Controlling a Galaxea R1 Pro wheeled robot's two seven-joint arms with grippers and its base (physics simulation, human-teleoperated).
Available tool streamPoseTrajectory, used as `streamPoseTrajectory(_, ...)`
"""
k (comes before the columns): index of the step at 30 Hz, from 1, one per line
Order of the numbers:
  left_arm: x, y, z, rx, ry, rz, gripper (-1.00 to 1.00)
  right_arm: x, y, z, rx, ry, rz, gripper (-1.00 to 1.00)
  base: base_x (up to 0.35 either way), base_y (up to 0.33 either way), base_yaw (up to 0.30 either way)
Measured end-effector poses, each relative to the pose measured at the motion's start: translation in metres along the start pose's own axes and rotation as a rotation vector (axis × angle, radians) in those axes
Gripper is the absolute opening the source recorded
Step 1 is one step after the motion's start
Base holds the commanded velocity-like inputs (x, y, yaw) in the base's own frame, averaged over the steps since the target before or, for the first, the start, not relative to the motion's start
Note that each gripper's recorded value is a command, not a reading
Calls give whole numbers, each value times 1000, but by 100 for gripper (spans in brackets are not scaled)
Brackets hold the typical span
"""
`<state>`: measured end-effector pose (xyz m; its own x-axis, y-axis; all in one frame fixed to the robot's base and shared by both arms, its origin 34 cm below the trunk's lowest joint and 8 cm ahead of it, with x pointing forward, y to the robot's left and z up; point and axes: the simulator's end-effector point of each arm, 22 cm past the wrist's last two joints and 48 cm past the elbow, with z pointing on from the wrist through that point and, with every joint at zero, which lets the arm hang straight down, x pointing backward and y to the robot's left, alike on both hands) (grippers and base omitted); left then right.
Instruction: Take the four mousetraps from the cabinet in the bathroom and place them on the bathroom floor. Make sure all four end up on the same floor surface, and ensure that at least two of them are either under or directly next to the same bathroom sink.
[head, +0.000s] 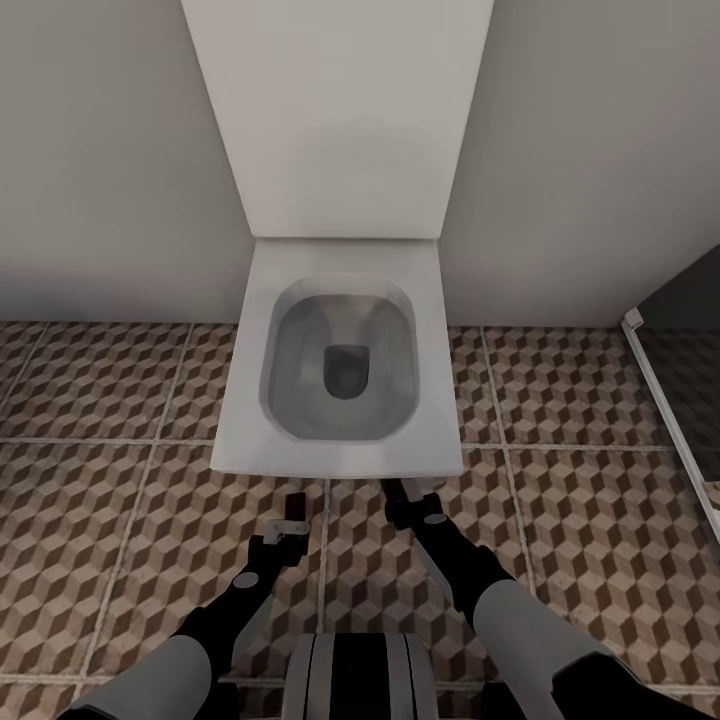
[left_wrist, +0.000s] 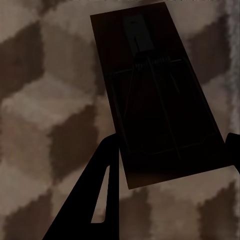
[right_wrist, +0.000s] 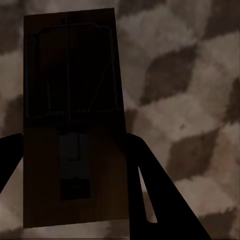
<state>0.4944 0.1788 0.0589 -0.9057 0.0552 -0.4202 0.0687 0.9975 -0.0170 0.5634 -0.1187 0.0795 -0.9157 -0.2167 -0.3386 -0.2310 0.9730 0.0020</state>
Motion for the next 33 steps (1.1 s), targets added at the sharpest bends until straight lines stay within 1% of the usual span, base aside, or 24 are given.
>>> streamPoseTrajectory(18, 2, 1, 0, 0, 1, 5, -100, 25, -1, 2, 1, 47, -5, -100, 0, 0, 0)
streamPoseTrajectory(33, 3, 1, 0, 0, 5, 7, -100, 34, 0, 4, -2, 37, -2, -100, 0, 0, 0)
